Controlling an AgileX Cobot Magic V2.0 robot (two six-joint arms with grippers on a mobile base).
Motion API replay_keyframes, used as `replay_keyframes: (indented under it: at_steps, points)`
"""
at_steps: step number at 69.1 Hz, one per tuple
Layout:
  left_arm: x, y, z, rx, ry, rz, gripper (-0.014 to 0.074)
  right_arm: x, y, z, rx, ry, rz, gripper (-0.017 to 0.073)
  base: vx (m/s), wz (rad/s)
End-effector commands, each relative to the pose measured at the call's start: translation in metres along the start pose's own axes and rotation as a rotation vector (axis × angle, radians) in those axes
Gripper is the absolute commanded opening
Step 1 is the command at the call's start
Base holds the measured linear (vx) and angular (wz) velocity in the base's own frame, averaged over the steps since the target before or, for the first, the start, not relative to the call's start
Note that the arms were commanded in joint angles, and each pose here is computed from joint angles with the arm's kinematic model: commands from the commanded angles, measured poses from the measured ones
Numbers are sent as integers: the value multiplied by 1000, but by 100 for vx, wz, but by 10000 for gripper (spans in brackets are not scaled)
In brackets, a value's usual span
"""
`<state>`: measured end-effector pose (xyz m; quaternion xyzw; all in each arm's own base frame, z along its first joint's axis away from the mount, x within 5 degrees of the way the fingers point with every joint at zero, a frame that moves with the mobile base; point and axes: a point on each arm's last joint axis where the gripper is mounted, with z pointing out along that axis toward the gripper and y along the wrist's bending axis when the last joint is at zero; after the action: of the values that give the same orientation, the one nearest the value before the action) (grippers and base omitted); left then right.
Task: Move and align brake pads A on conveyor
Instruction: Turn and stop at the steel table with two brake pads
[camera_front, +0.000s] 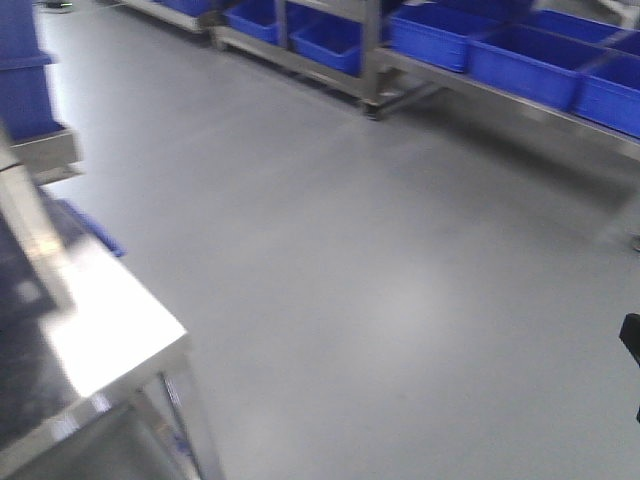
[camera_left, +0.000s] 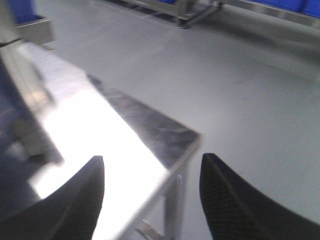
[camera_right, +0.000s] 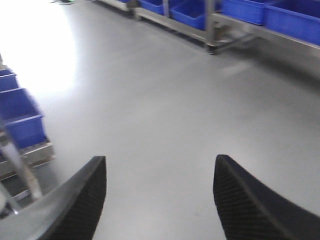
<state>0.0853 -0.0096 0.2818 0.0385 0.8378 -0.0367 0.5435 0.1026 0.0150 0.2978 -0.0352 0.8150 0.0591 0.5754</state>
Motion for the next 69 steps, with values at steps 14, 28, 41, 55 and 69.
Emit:
replay_keyframes:
  at_steps: [14, 28, 41, 55, 69]
  points:
    - [-13, 0, -3, 2, -84, -11, 397, -14, 0, -1, -1, -86, -4, 450, 21, 83]
    - [-13, 0, -3, 2, -84, -11, 397, -14, 0, -1, -1, -86, -4, 450, 19, 78]
    - [-13, 0, -3, 2, -84, -11, 397, -14, 0, -1, -1, -86, -4, 450, 18, 75]
    - [-13, 0, -3, 2, -84, -11, 397, -14, 0, -1, -1, -86, -4, 450, 15, 66]
    - [-13, 0, -3, 2, -84, -11, 397, -14, 0, -1, -1, -86, -4, 450, 9, 45]
